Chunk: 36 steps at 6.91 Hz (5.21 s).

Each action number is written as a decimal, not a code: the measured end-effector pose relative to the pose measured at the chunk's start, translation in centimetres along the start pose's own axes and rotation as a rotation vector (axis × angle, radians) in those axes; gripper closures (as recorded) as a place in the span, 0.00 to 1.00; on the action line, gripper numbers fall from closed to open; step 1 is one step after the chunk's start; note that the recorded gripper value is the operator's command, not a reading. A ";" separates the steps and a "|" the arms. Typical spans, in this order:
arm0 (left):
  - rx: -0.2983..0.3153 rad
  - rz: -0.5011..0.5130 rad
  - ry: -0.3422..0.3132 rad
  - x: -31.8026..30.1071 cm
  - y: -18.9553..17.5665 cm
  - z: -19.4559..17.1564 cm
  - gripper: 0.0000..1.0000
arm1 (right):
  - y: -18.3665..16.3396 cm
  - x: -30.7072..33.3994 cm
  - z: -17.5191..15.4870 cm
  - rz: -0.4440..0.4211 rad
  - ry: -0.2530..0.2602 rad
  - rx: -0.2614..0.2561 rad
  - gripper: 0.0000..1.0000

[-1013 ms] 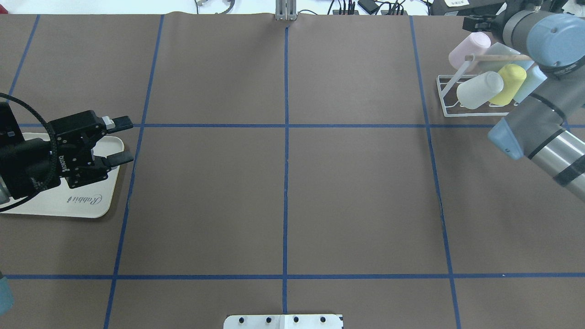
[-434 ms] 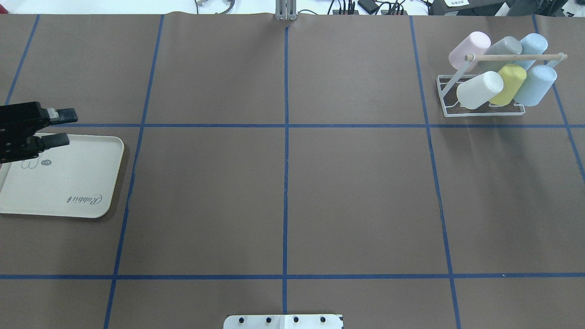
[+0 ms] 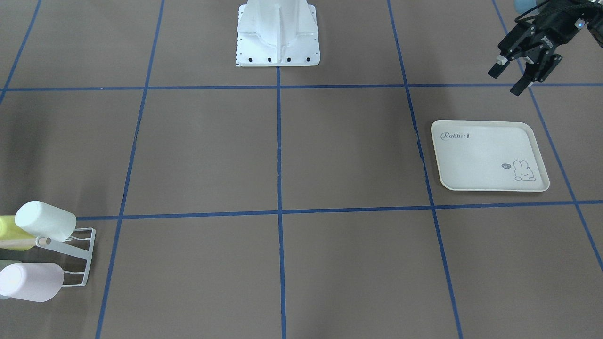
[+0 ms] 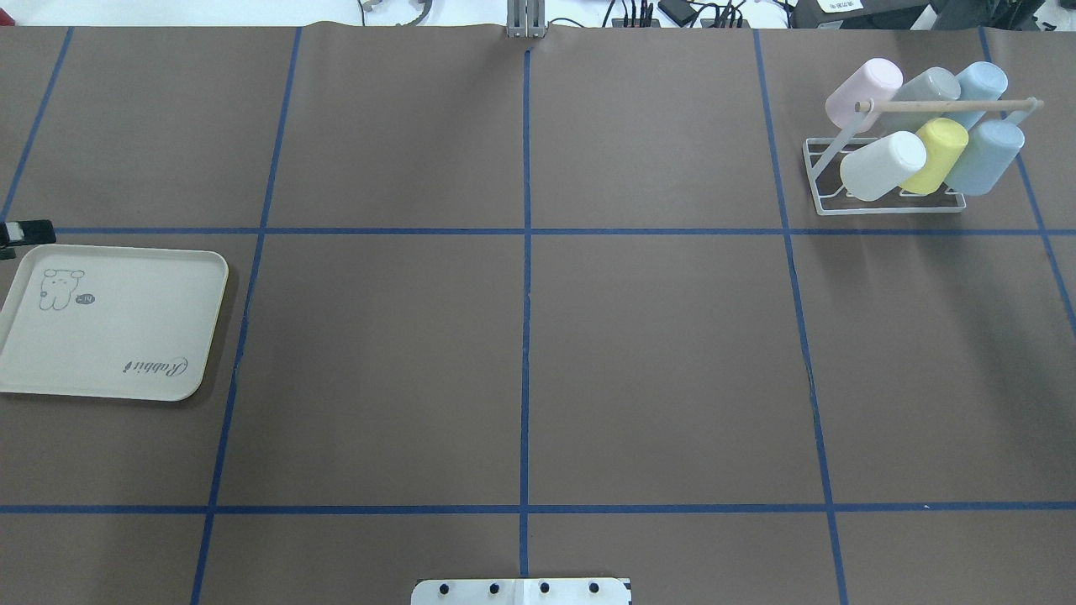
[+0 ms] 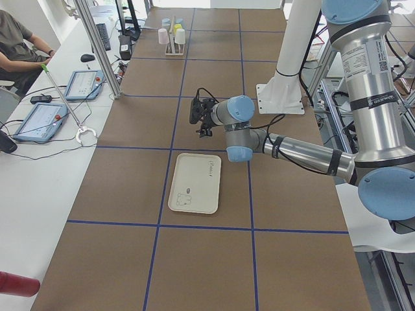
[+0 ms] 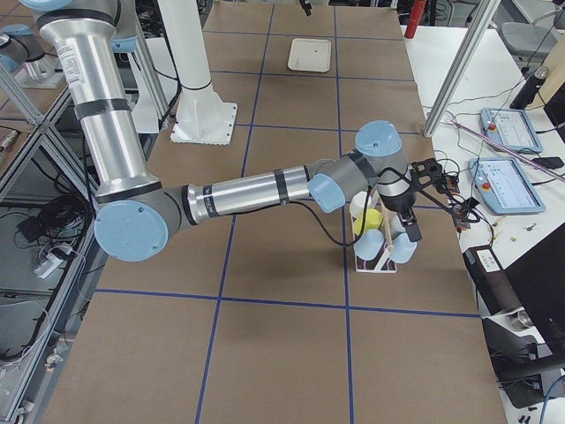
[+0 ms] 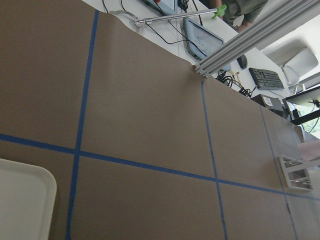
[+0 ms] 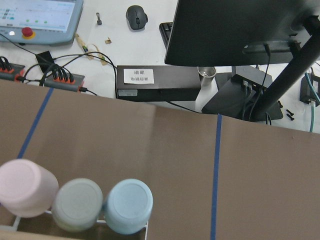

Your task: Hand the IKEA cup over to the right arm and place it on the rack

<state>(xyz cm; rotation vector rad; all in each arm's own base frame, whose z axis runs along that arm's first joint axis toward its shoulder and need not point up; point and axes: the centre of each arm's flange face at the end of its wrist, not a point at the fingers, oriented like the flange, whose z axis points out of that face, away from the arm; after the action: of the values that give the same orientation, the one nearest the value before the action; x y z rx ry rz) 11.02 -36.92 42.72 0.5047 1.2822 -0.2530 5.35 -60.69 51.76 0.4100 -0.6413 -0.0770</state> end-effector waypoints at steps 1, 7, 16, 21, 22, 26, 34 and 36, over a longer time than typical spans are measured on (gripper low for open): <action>-0.022 0.088 -0.083 -2.3 -0.1 0.0 0.00 | 1.1 1.0 0.6 -0.031 -0.004 -0.085 0.00; -0.225 0.496 -0.413 -15.5 -2.8 -0.9 0.00 | 4.8 2.6 0.9 -0.089 -0.060 -0.347 0.00; -0.236 0.411 -0.497 -19.8 -4.6 -0.8 0.00 | 15.1 6.0 4.6 0.035 -0.097 -0.345 0.00; -0.501 0.509 -0.616 -19.6 -8.5 -3.2 0.00 | 14.8 5.5 4.1 0.120 -0.091 -0.267 0.00; -0.513 0.503 -0.620 -20.9 -9.3 -4.6 0.00 | 14.8 5.4 4.1 0.121 -0.095 -0.266 0.00; -0.491 0.347 -0.459 -24.6 -9.2 -7.5 0.00 | 14.5 5.1 4.2 0.133 -0.140 -0.266 0.00; -0.467 0.358 -0.448 -23.1 -9.8 -7.8 0.00 | 14.5 4.4 3.5 0.211 -0.144 -0.259 0.00; -0.466 0.361 -0.448 -22.9 -9.8 -7.9 0.00 | 14.1 3.2 1.9 0.261 -0.147 -0.269 0.00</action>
<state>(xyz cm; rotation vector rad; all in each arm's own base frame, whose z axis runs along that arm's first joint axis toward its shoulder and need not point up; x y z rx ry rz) -6.44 -43.77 60.95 0.2491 0.7575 0.2259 5.95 -49.09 60.51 0.0593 -0.8132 0.0552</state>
